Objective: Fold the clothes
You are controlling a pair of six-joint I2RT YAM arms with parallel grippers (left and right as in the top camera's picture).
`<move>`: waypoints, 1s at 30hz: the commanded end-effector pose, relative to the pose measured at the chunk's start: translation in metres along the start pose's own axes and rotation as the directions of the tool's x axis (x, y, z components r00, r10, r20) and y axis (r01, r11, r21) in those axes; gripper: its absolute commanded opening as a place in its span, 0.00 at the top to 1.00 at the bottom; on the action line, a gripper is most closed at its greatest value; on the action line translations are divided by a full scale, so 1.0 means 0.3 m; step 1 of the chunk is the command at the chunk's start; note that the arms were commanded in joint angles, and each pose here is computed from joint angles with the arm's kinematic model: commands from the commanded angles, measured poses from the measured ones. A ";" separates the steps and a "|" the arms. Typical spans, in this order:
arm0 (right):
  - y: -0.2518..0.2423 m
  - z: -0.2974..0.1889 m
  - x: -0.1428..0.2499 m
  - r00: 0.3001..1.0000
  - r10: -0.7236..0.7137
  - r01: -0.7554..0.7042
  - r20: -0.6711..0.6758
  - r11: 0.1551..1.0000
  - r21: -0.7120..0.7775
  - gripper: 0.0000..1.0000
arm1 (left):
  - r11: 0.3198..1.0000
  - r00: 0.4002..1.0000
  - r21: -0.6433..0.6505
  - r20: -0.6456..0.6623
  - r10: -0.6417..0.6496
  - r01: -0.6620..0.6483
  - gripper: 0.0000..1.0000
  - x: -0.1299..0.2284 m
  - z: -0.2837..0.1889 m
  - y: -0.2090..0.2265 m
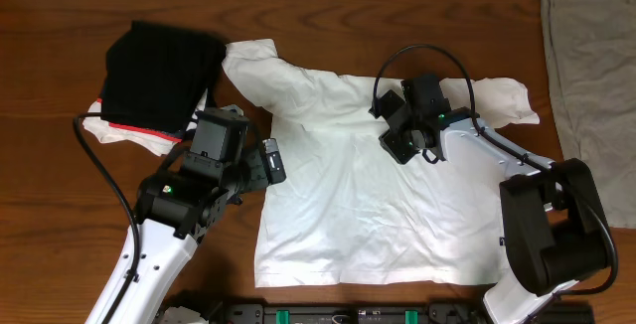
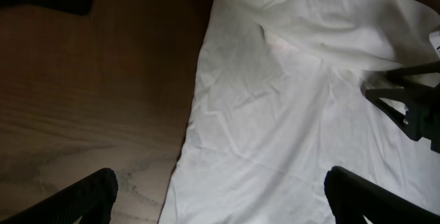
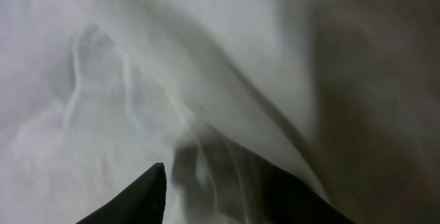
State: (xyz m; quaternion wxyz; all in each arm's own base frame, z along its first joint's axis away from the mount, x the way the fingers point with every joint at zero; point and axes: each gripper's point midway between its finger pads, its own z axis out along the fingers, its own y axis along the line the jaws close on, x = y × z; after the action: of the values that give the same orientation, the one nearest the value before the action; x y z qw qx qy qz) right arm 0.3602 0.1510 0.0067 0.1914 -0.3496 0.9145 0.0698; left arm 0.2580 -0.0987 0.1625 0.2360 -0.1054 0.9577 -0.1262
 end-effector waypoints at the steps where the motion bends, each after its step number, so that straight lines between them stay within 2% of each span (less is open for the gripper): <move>1: -0.022 -0.020 -0.020 1.000 -0.017 0.017 0.003 0.999 0.049 0.53 | 1.000 1.000 -0.012 0.015 -0.004 0.004 0.02 -0.013 -0.006 0.007; 6: -0.023 -0.019 -0.020 0.999 -0.043 0.043 0.001 0.998 0.051 0.54 | 1.000 1.000 -0.012 0.015 -0.004 0.004 0.02 -0.013 -0.006 0.007; 11: -0.023 -0.019 -0.020 0.999 -0.042 0.042 0.001 0.998 0.051 0.68 | 1.000 1.000 -0.012 0.015 -0.004 0.004 0.02 -0.013 -0.006 0.007; 20: -0.051 -0.021 -0.007 0.999 -0.041 0.043 -0.023 0.994 0.098 0.82 | 1.000 1.000 -0.012 0.015 -0.004 0.004 0.02 -0.013 -0.006 0.007; 23: -0.054 -0.022 -0.005 0.999 -0.039 0.042 -0.025 0.994 0.104 0.81 | 1.000 1.000 -0.012 0.015 -0.004 0.004 0.02 -0.013 -0.006 0.007; 24: -0.054 -0.022 -0.005 0.999 -0.039 0.042 -0.025 0.994 0.104 0.76 | 1.000 1.000 -0.012 0.015 -0.004 0.004 0.02 -0.013 -0.006 0.007; 25: -0.054 -0.022 -0.005 0.999 -0.039 0.042 -0.025 0.994 0.104 0.68 | 1.000 1.000 -0.012 0.015 -0.004 0.004 0.02 -0.013 -0.006 0.007; 27: -0.053 -0.022 -0.004 0.999 -0.039 0.041 -0.026 0.994 0.103 0.62 | 1.000 1.000 -0.012 0.015 -0.004 0.004 0.02 -0.013 -0.006 0.007; 30: -0.051 -0.022 0.002 0.999 -0.038 0.041 -0.033 0.994 0.100 0.61 | 1.000 1.000 -0.012 0.015 -0.004 0.004 0.02 -0.013 -0.006 0.007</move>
State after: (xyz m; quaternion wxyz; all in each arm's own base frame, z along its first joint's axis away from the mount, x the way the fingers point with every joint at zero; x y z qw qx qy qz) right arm 0.3638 0.1345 0.0041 0.1857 -0.3569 0.9153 0.0186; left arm 0.2580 -0.0987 0.1625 0.2361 -0.1052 0.9577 -0.1262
